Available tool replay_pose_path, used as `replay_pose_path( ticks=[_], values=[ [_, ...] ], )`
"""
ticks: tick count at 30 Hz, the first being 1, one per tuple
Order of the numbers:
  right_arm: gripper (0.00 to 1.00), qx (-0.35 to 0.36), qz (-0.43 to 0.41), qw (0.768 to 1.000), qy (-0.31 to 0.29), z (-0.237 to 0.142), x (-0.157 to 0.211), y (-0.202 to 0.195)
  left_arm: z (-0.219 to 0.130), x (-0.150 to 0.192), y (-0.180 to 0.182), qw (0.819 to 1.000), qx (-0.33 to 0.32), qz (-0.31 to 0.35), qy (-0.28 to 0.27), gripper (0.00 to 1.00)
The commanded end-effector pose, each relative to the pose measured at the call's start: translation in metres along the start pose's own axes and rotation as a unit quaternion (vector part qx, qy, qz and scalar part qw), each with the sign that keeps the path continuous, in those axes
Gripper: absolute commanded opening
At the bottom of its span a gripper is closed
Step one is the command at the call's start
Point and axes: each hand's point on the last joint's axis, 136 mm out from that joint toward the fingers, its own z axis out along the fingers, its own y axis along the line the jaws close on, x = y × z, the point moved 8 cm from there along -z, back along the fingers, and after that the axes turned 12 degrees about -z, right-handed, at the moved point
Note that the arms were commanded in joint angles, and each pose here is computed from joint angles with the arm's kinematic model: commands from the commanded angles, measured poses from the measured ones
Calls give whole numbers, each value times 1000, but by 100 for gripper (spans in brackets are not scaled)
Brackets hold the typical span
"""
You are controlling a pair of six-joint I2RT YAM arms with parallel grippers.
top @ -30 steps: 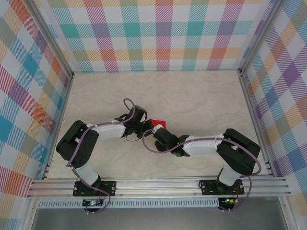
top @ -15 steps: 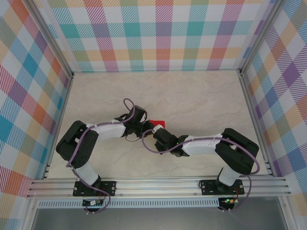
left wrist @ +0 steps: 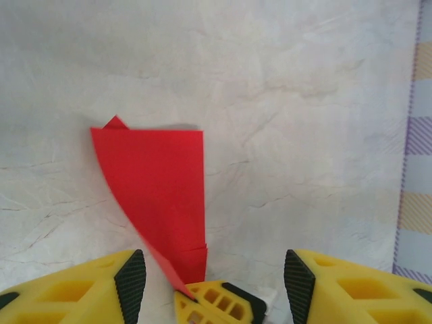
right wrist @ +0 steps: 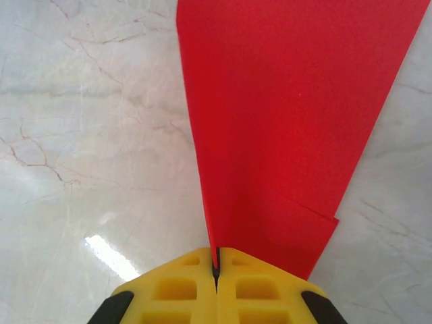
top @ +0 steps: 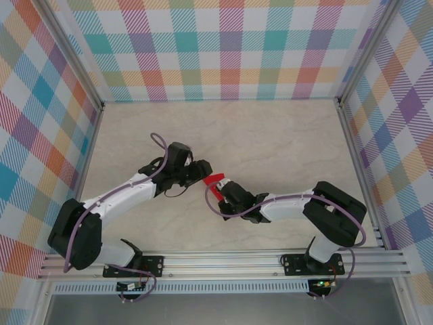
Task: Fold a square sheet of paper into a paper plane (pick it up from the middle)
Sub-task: Fold the wing for the fifth time at the center of the table.
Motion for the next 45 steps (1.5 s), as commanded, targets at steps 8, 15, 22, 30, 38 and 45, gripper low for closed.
replay_pose_path(
  ticks=[8,15,22,30,38,45],
  values=[
    [2,-90,107,989,-46,-5,2,-9,-3,4,24,999,-32,-18,-4,57],
    [3,-147,178,971,-64,-8,8,-23,0,8,32,999,-31,-22,-1,53],
    [3,-222,236,943,-74,-9,3,-38,10,13,36,999,-19,-18,22,41],
    [3,-283,282,915,-53,-3,1,-49,28,20,34,997,28,-8,68,32],
    [3,-301,325,895,-45,2,4,-60,47,23,25,992,78,4,100,32],
    [3,-309,354,882,-36,3,7,-64,68,27,21,987,104,14,119,32]
  ],
)
